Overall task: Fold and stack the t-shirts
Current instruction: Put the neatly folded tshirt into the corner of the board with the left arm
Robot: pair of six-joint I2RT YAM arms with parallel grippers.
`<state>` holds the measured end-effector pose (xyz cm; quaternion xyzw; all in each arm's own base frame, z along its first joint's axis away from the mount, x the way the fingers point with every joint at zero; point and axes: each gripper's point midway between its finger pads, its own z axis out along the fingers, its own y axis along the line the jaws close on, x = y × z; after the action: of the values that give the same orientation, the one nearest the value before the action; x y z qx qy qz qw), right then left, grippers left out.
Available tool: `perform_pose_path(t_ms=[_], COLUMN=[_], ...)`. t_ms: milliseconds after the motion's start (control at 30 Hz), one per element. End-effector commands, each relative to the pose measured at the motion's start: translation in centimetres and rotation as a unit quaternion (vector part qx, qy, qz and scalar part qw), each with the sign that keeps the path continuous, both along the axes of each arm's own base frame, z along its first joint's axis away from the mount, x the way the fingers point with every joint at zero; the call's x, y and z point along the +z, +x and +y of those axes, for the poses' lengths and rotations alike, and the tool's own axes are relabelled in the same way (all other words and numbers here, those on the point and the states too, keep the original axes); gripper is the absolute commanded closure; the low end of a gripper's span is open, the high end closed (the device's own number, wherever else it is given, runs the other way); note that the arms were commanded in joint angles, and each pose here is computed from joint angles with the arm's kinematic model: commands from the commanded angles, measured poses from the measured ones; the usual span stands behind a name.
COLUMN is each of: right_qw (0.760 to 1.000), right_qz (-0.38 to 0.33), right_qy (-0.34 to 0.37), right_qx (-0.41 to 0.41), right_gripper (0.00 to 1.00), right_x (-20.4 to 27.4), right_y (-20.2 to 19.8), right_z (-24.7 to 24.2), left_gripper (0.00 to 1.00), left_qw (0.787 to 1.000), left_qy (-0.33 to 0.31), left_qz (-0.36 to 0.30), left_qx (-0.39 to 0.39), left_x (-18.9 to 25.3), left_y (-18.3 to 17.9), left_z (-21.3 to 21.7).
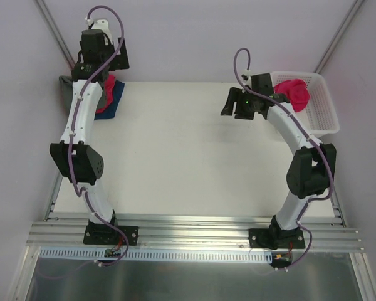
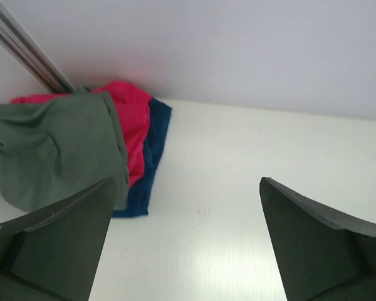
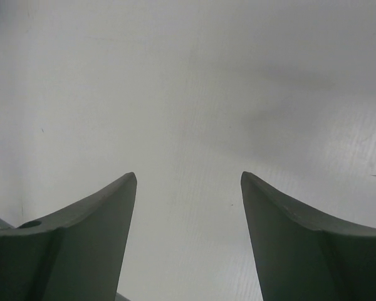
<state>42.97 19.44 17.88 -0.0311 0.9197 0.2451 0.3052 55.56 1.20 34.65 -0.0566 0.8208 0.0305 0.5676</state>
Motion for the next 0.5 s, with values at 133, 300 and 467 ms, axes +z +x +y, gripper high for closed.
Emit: perform_pose_path(t_ms=[133, 300, 467], right_qw=[0.998, 0.997, 0.997], right_qz=[-0.043, -0.035, -0.023], right_qy=[0.037, 0.046, 0.042], right_qx=[-0.032, -0.053, -0.058], right_gripper=[0.28, 0.28, 0.28], right_x=[4.9, 4.9, 3.6], right_y=[-1.4, -2.5, -2.9], right_z=[-3.0, -4.6, -5.2], left_gripper=[0.01, 0.01, 0.01], left_qw=[0.997, 0.995, 0.992], left_qy=[-0.006, -0.023, -0.01], left_qz=[0.076, 0.088, 0.108], left_qx=[0.015, 0.037, 0.062], left_x=[-5.1, -7.0, -10.5], left_y=[-2.5, -0.7, 2.1], left_z=[0.5, 5.3, 9.4])
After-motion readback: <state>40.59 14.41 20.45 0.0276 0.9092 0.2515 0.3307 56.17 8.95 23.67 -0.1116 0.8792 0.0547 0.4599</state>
